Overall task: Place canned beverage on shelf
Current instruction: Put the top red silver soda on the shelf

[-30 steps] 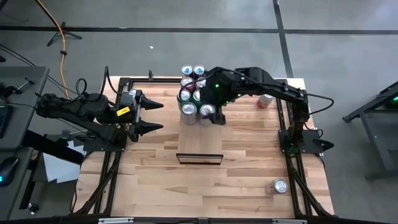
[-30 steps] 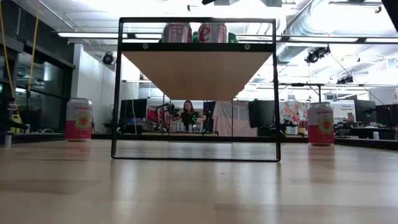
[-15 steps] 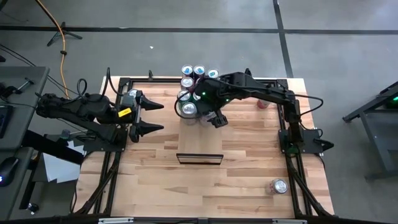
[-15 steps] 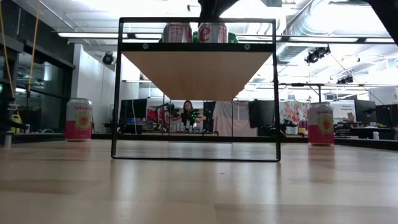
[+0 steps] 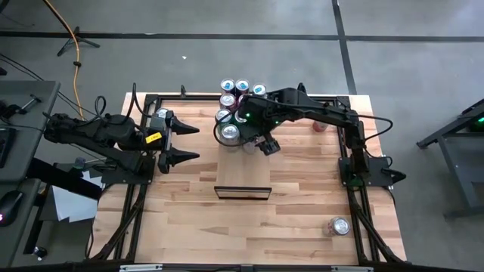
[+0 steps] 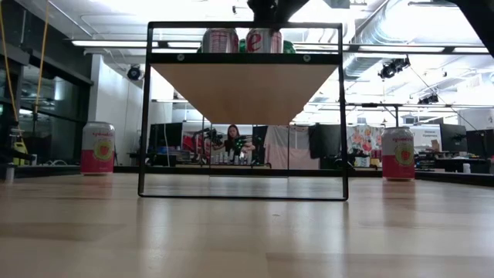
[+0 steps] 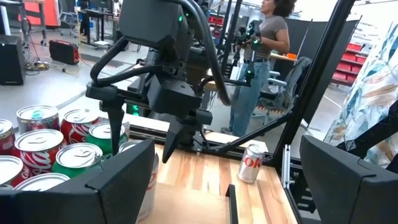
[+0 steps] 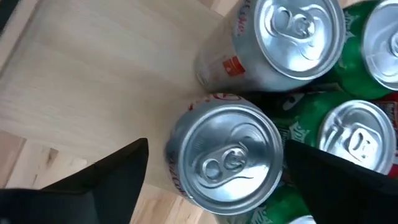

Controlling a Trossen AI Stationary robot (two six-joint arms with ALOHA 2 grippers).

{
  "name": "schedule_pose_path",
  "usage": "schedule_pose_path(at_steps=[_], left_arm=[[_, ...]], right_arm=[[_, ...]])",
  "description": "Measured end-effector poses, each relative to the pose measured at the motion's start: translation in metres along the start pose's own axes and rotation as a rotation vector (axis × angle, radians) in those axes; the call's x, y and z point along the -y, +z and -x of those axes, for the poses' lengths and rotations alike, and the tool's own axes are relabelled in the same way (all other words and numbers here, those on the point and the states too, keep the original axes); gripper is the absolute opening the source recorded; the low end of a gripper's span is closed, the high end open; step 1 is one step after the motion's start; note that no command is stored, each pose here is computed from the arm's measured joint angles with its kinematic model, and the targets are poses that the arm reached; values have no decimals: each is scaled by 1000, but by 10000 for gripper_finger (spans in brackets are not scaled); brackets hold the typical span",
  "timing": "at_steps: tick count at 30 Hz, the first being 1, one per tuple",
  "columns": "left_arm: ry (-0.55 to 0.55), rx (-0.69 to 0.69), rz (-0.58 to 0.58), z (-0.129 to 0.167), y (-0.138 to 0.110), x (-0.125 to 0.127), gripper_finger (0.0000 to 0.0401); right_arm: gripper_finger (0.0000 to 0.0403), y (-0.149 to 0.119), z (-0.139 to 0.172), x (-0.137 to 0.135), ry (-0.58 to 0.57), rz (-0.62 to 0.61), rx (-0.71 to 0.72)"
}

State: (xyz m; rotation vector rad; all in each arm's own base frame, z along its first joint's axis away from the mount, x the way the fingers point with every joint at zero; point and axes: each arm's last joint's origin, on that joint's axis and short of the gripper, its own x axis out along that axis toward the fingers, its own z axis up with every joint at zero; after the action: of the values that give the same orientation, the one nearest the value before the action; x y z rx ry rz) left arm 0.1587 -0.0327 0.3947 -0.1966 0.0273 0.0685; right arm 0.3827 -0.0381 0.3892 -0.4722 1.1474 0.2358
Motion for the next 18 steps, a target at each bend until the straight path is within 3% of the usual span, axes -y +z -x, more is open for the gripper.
schedule_pose_path(at_steps=[8, 12, 18], left_arm=[[0, 0, 0, 0, 0, 0, 333], [0, 0, 0, 0, 0, 0, 333], [0, 0, -1, 0, 0, 0, 333]], right_arm=[[285, -1, 0, 2, -62, -62, -34], [266, 0, 0, 2, -71, -190, -30], [271, 2, 1, -1, -78, -424, -20]])
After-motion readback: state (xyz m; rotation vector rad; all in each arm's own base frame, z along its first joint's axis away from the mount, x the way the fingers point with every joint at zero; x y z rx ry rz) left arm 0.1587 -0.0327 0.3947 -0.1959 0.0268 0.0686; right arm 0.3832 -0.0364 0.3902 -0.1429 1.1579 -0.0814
